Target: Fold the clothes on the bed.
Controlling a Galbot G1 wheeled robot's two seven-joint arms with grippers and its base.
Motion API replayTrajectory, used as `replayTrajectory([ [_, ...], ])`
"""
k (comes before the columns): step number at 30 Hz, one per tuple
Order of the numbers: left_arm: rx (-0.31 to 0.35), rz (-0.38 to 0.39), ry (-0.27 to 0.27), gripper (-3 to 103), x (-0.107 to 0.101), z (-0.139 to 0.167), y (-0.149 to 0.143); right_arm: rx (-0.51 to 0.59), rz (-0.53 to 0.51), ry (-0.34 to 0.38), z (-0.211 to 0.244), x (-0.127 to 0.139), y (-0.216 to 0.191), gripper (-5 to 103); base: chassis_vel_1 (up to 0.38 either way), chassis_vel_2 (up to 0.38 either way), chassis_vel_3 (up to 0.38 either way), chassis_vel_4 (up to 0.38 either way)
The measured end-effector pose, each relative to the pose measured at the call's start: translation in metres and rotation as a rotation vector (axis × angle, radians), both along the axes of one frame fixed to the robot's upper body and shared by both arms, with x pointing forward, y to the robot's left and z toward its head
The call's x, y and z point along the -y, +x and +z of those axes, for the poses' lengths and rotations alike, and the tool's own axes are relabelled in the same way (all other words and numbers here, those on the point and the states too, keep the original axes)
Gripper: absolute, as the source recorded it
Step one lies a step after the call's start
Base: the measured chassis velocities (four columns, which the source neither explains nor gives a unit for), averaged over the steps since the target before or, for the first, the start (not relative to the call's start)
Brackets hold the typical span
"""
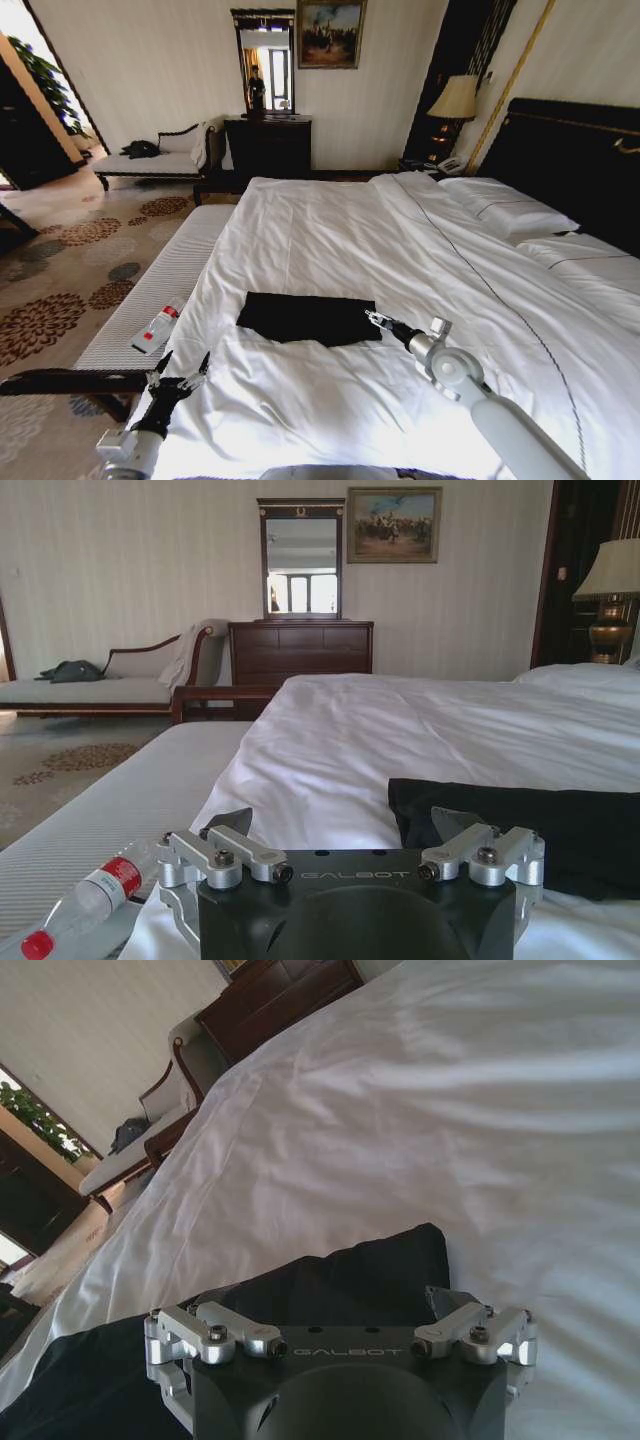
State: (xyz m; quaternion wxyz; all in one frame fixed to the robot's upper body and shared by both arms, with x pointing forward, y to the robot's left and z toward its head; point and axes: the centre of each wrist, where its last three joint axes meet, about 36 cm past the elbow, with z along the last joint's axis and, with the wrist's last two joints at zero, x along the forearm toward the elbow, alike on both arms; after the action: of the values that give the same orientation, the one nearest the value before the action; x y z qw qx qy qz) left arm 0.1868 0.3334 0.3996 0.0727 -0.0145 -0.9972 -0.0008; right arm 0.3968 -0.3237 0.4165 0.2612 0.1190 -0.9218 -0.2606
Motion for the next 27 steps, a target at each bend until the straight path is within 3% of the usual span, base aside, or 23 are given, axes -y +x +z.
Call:
replayTrajectory([
  [27, 0.000, 0.000, 0.000, 100, 0.000, 0.000, 0.000, -0.047, -0.017, -0.006, 0.002, 0.010, 0.019, 100, 0.000, 0.000, 0.000, 0.000],
])
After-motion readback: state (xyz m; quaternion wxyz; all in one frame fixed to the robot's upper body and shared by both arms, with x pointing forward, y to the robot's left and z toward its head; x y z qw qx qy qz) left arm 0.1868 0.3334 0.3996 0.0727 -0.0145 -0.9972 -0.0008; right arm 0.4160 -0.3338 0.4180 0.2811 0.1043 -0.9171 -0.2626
